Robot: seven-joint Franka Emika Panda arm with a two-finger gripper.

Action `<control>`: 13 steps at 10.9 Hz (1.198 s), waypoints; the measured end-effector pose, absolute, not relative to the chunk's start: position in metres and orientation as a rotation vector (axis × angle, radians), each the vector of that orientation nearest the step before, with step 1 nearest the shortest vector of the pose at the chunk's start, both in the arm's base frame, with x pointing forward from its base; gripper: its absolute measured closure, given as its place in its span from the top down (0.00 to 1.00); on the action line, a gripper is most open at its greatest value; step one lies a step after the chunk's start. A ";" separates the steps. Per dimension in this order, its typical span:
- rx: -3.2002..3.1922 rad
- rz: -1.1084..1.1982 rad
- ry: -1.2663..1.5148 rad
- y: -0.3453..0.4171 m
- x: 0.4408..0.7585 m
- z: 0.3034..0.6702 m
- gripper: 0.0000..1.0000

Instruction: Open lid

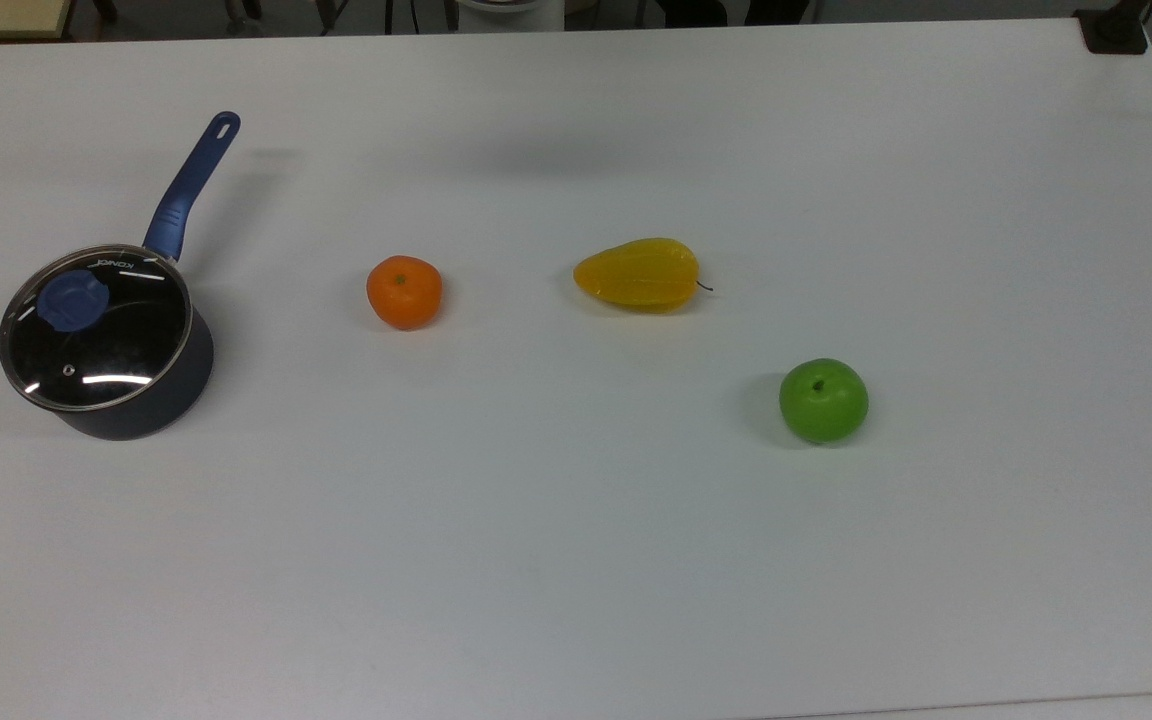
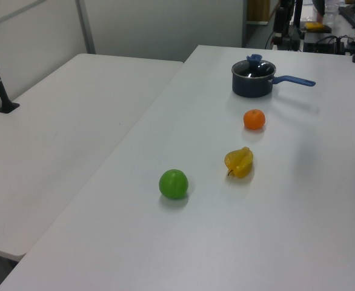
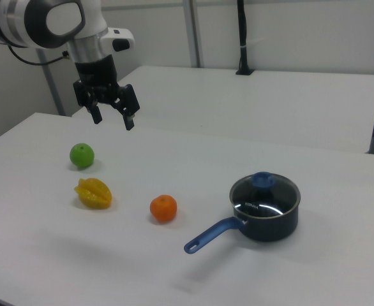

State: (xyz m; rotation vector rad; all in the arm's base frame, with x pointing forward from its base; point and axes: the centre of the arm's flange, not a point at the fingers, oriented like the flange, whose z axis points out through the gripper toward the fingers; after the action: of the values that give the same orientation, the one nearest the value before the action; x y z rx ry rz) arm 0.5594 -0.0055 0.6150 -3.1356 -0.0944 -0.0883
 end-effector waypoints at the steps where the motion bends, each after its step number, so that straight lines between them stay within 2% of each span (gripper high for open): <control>1: -3.136 -0.086 -0.093 -0.005 0.560 0.614 1.00; 13: -3.137 -0.084 -0.046 -0.022 0.561 0.611 1.00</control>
State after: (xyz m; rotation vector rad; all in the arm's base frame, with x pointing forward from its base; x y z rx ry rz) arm 0.5614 -0.0220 0.6112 -3.1375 -0.0461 -0.0837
